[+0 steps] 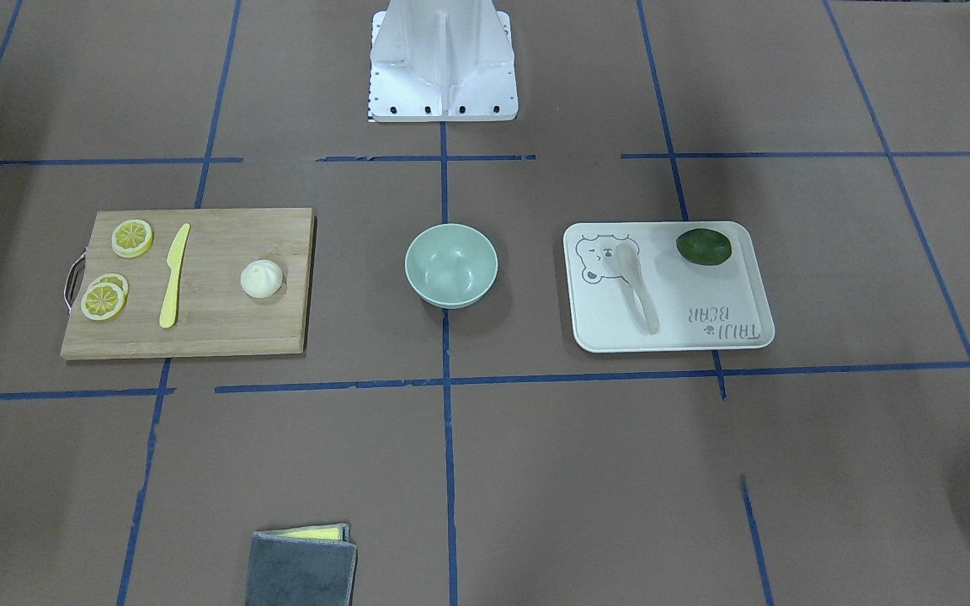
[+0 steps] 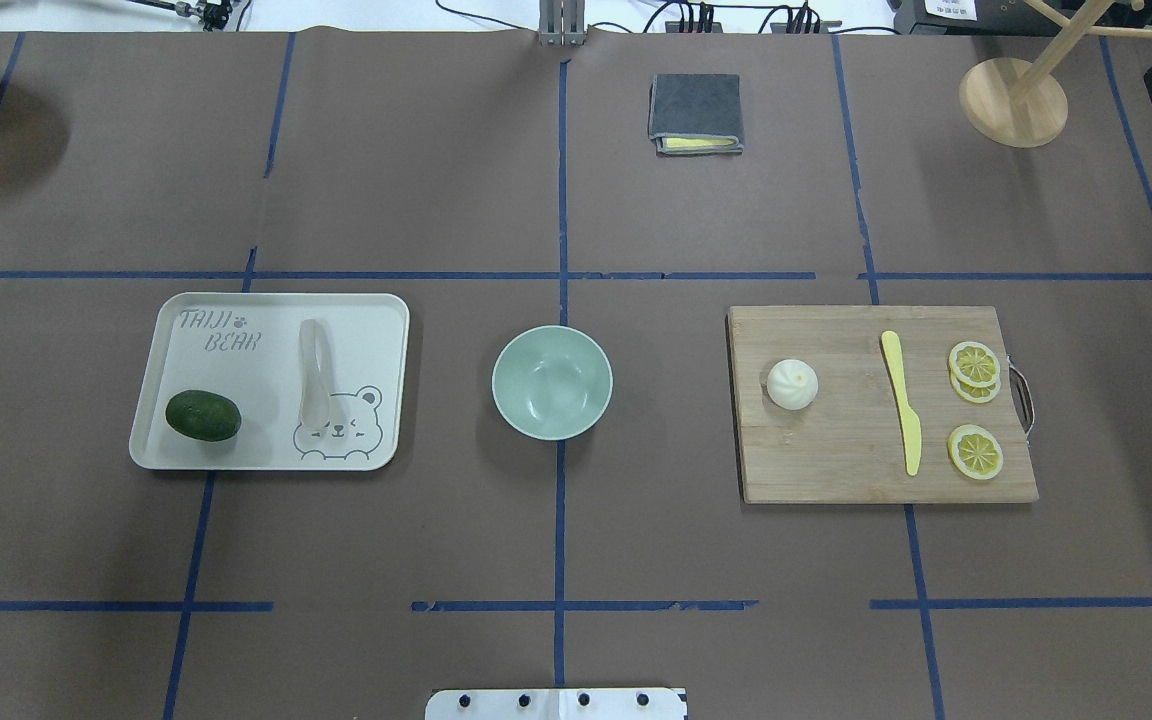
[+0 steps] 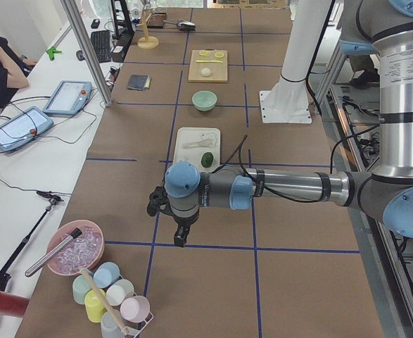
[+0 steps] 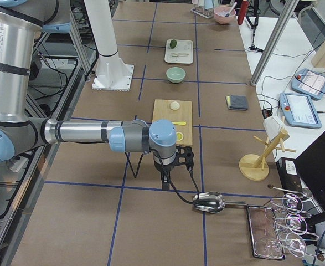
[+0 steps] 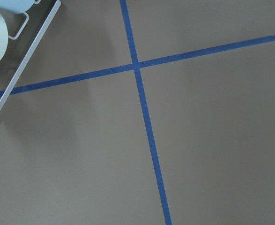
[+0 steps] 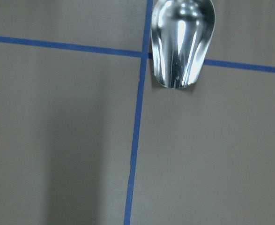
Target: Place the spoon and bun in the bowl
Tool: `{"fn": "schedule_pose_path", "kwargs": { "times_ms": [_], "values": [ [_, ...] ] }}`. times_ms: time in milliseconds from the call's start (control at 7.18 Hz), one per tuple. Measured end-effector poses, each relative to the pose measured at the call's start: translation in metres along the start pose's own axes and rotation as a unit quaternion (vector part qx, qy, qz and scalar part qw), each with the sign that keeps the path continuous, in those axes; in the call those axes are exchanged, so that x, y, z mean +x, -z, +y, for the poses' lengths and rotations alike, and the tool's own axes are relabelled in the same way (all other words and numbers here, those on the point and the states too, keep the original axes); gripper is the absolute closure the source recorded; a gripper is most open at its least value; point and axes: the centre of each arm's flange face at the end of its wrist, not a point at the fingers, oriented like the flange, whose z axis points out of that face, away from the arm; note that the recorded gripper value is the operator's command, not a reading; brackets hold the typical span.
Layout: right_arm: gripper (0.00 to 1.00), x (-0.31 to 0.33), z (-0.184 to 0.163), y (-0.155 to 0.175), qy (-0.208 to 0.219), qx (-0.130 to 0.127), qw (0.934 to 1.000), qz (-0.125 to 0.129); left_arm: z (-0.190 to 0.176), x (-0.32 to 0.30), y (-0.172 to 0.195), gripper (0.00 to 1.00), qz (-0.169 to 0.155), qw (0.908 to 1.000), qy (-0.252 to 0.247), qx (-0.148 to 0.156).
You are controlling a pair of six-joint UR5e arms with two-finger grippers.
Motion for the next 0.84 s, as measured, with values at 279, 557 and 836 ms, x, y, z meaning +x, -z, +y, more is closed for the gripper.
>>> {"fn": "schedule_pose_path", "kwargs": {
  "times_ms": [279, 557, 836],
  "values": [
    [0.00, -0.033, -0.047, 0.011, 0.041, 0.017, 0.9990, 0.002, -0.036, 0.040, -0.006, 0.00, 0.001, 0.9970, -0.074, 0.021],
    [0.00, -0.052, -0.066, 0.014, 0.046, 0.023, 0.9987, -0.002, -0.100, 0.094, 0.008, 0.00, 0.005, 0.9844, -0.162, 0.069],
    [0.00, -0.061, -0.074, 0.018, 0.048, 0.027, 0.9985, -0.004, -0.144, 0.142, 0.037, 0.00, 0.005, 0.9550, -0.256, 0.149]
  ]
}}
